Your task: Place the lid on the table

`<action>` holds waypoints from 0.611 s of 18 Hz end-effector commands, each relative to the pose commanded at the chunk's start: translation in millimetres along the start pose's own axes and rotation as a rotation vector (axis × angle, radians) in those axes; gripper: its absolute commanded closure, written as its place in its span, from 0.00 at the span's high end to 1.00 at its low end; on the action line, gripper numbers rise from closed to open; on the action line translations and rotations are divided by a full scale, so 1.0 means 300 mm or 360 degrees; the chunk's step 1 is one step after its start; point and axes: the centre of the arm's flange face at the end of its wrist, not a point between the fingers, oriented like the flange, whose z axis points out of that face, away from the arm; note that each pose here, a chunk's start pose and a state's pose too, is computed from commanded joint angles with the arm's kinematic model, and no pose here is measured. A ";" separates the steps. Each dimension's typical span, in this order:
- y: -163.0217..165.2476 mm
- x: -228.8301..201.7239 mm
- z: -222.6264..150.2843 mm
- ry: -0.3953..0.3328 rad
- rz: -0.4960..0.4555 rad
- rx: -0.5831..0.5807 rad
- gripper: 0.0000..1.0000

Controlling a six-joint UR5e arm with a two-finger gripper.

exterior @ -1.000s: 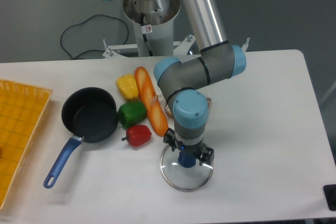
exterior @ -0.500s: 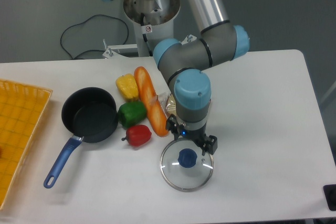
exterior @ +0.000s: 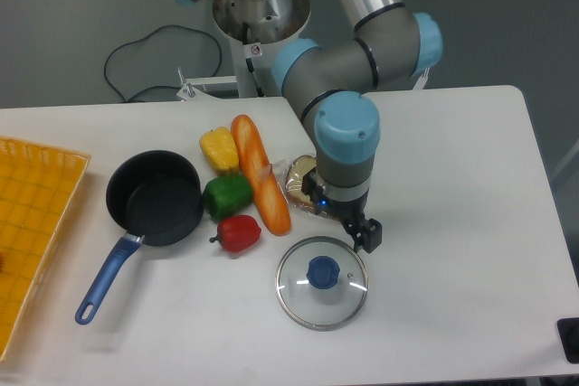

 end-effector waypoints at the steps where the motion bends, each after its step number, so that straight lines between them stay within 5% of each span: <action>1: 0.019 0.001 -0.011 0.0017 0.0034 0.0003 1.00; 11: 0.088 -0.016 -0.063 0.0036 0.0027 -0.0002 1.00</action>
